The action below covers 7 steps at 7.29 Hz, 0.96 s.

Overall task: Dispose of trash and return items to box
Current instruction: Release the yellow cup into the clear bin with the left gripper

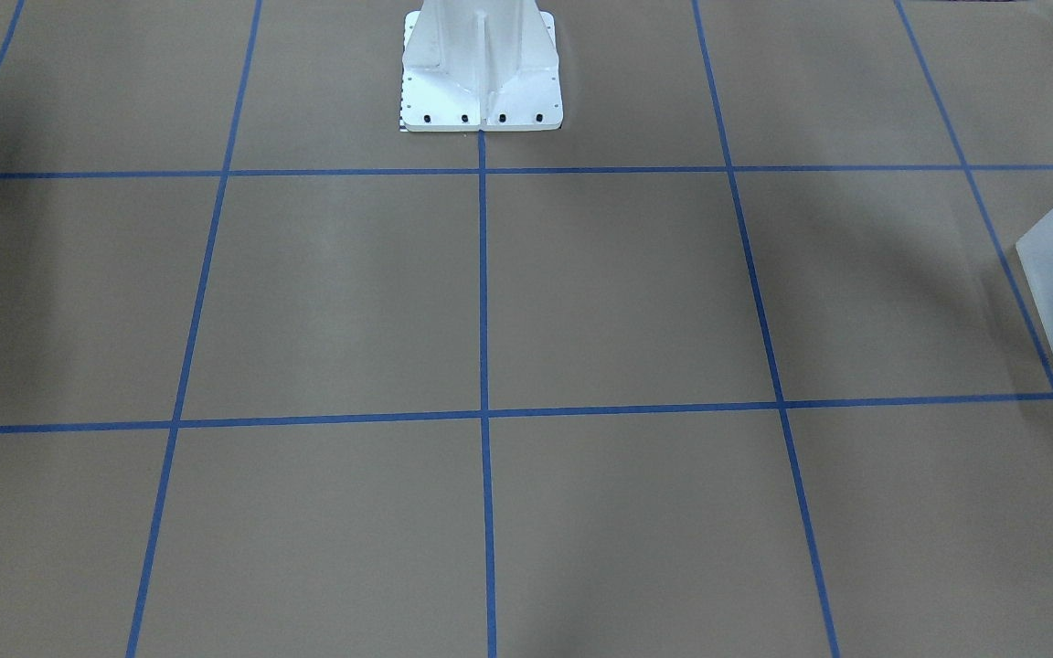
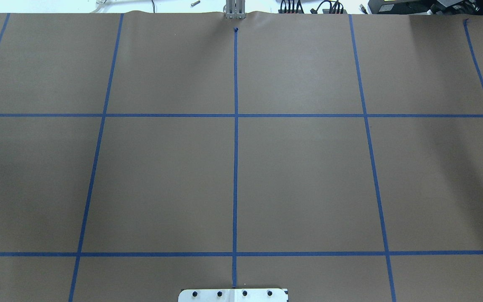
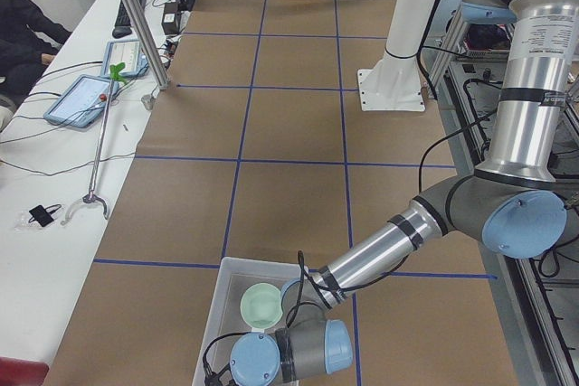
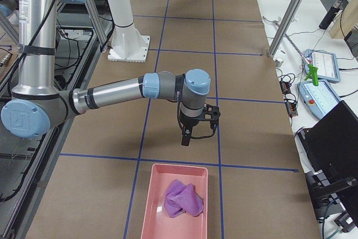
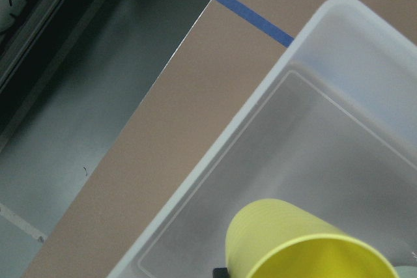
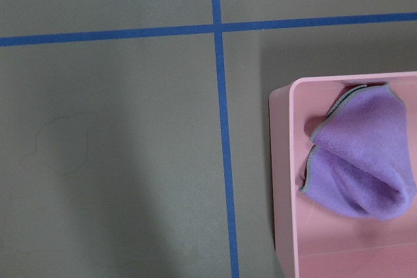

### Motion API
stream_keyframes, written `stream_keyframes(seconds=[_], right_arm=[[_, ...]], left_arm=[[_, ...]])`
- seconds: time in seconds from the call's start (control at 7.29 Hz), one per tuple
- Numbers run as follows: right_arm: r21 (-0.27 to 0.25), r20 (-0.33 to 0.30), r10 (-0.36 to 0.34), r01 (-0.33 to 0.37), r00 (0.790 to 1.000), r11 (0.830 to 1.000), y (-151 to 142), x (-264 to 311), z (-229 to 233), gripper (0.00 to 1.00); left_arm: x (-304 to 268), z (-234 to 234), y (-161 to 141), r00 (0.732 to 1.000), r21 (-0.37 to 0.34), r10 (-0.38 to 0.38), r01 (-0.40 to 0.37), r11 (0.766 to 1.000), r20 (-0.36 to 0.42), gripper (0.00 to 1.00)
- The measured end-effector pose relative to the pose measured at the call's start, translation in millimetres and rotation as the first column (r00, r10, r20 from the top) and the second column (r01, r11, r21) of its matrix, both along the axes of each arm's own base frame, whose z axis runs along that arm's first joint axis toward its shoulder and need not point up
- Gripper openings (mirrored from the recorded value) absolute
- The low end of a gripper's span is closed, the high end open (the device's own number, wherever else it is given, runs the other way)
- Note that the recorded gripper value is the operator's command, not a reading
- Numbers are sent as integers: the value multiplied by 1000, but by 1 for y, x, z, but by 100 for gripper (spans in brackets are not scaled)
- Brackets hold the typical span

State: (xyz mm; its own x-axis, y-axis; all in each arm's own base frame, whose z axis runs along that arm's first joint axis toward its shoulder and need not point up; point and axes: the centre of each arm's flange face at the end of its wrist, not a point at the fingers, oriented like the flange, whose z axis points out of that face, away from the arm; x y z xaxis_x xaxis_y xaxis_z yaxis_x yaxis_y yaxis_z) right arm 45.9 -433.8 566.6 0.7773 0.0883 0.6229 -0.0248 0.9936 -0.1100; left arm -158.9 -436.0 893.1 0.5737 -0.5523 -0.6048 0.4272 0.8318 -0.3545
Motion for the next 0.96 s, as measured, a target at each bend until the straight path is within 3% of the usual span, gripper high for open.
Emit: stream_keyframes(seconds=[0.41, 0.96], right_arm=[[1, 1, 6, -6, 1000, 1000, -2, 0, -3, 100], [22, 0, 6, -6, 1000, 1000, -9, 0, -11, 100]], left_arm=[[0, -10, 1, 1000, 52, 2, -2, 999, 11, 99], [-12, -144, -51, 998, 254, -1, -13, 967, 55, 99]])
